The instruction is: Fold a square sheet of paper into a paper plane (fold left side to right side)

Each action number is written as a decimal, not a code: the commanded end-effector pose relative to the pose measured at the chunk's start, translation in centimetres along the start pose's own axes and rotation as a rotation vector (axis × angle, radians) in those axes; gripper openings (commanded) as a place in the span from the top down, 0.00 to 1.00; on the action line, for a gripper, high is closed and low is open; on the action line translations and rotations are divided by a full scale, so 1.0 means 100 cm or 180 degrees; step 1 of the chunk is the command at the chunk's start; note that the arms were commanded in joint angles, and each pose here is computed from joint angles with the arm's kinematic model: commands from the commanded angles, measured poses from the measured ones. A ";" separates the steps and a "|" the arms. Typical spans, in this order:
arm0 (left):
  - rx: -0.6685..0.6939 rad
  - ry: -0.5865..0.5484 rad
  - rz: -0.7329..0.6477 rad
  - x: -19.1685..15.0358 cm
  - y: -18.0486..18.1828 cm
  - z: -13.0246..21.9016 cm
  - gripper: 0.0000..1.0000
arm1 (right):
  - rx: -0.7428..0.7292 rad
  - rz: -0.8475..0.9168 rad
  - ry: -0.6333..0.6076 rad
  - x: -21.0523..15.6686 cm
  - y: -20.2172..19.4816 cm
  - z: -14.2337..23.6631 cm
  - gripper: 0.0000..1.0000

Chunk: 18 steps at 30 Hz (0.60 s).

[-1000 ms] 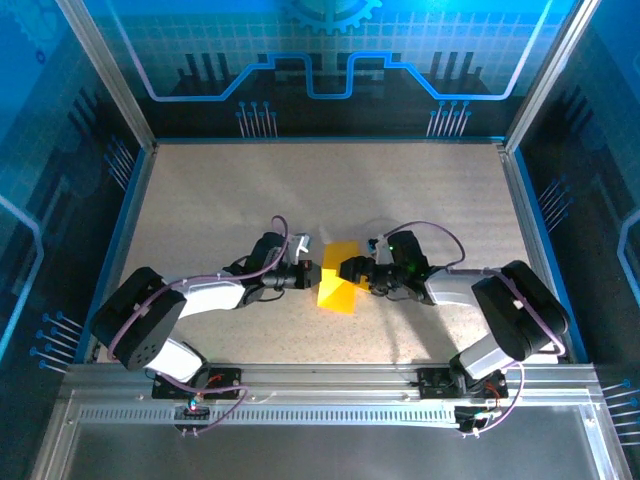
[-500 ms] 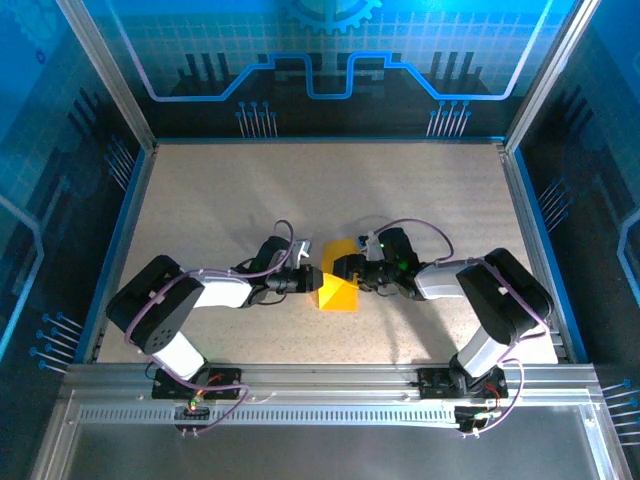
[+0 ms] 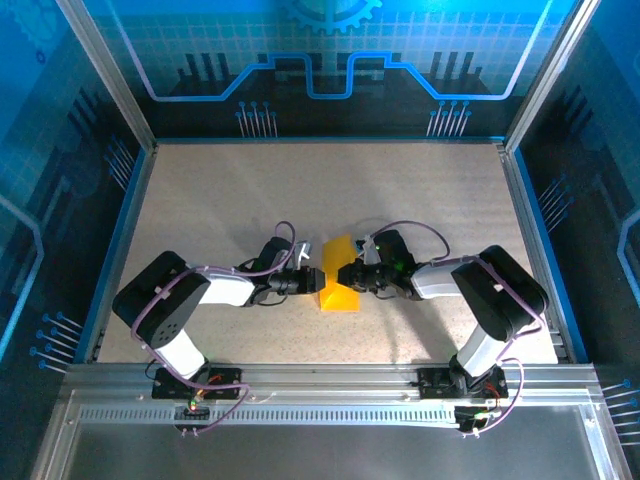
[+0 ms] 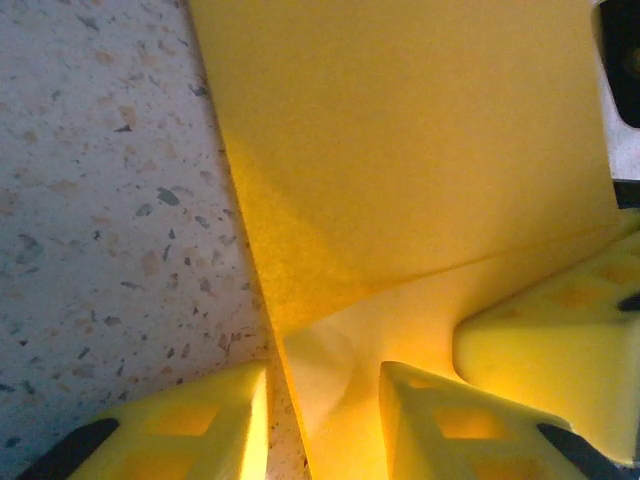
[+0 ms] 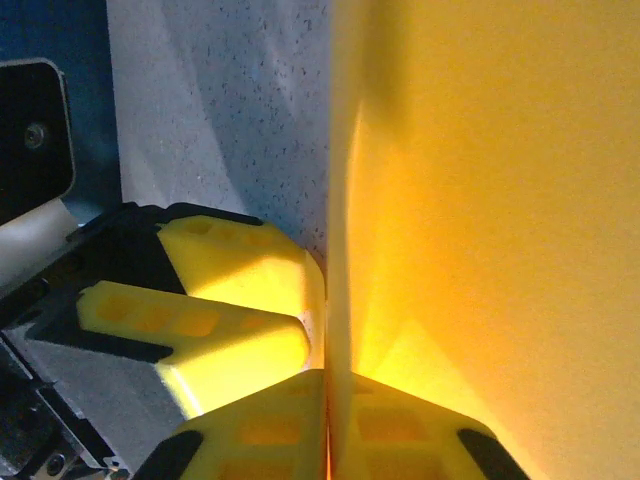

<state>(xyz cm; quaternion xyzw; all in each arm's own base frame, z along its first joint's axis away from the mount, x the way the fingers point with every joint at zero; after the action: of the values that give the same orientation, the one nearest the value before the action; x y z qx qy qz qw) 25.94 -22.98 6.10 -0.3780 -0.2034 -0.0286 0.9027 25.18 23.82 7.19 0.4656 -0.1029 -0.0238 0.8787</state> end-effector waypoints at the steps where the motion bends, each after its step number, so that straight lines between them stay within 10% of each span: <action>1: -0.0005 -0.0187 -0.0123 0.012 -0.008 0.016 0.63 | 0.0001 0.0280 -0.0116 0.007 0.018 0.011 0.97; 18: -0.1380 -0.1562 -0.0625 0.032 -0.103 0.164 0.05 | 0.1042 0.1359 -0.1185 0.027 0.138 0.117 0.99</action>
<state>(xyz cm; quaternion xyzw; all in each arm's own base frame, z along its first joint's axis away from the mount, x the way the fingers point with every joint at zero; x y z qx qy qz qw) 22.00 -18.67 22.57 -0.4882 -0.4275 -0.0625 0.7583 24.80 21.75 22.07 0.5319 -0.3211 0.0797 0.7795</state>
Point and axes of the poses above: each hand's point on the last joint's axis, 136 mm out from that joint toward the fingers, its own z axis back along the fingers, its own y axis along the line the jaws close on, x = y × z, the point moved 5 cm from there along z, back along the fingers, and after that the axes turned 1 degree about -z, right-handed, at the moved point
